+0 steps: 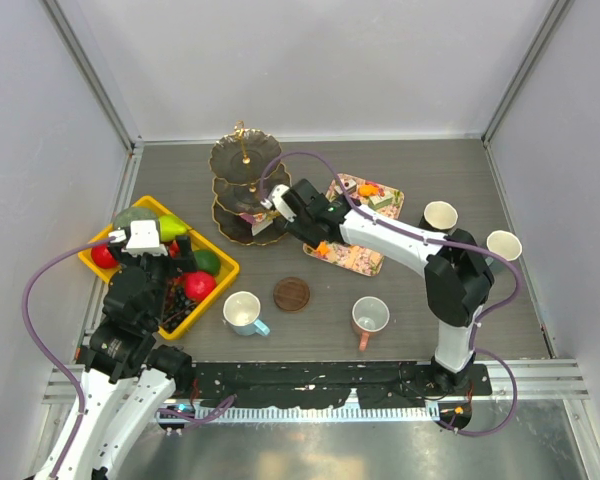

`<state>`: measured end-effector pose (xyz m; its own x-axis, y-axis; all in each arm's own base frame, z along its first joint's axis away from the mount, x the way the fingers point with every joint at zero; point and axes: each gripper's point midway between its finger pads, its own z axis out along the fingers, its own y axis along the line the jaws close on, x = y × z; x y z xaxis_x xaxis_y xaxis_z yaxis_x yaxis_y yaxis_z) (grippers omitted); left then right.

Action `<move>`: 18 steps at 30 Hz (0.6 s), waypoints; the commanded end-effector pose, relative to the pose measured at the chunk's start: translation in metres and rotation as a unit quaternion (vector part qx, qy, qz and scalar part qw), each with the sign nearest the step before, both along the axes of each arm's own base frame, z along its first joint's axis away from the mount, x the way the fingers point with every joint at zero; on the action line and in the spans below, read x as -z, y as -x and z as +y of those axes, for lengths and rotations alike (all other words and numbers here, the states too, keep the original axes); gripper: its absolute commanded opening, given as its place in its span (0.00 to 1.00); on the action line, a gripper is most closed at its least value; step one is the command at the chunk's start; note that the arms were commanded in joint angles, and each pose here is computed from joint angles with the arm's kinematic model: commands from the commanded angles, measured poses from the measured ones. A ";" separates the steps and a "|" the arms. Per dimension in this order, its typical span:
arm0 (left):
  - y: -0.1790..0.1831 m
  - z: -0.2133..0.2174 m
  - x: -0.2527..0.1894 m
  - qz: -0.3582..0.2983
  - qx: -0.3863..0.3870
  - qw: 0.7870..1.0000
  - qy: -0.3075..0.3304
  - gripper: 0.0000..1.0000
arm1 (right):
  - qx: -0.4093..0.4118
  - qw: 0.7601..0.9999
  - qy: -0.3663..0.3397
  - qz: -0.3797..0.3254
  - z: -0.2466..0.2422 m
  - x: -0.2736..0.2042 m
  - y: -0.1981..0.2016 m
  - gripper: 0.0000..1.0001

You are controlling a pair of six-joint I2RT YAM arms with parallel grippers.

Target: Serve the afternoon tea

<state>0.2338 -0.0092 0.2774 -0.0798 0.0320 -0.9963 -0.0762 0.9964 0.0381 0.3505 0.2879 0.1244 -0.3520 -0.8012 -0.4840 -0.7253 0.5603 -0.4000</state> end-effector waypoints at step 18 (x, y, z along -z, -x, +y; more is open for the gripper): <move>-0.003 0.000 -0.011 -0.023 -0.002 1.000 0.007 0.99 | -0.069 0.997 -0.004 -0.021 -0.011 -0.007 -0.011 0.53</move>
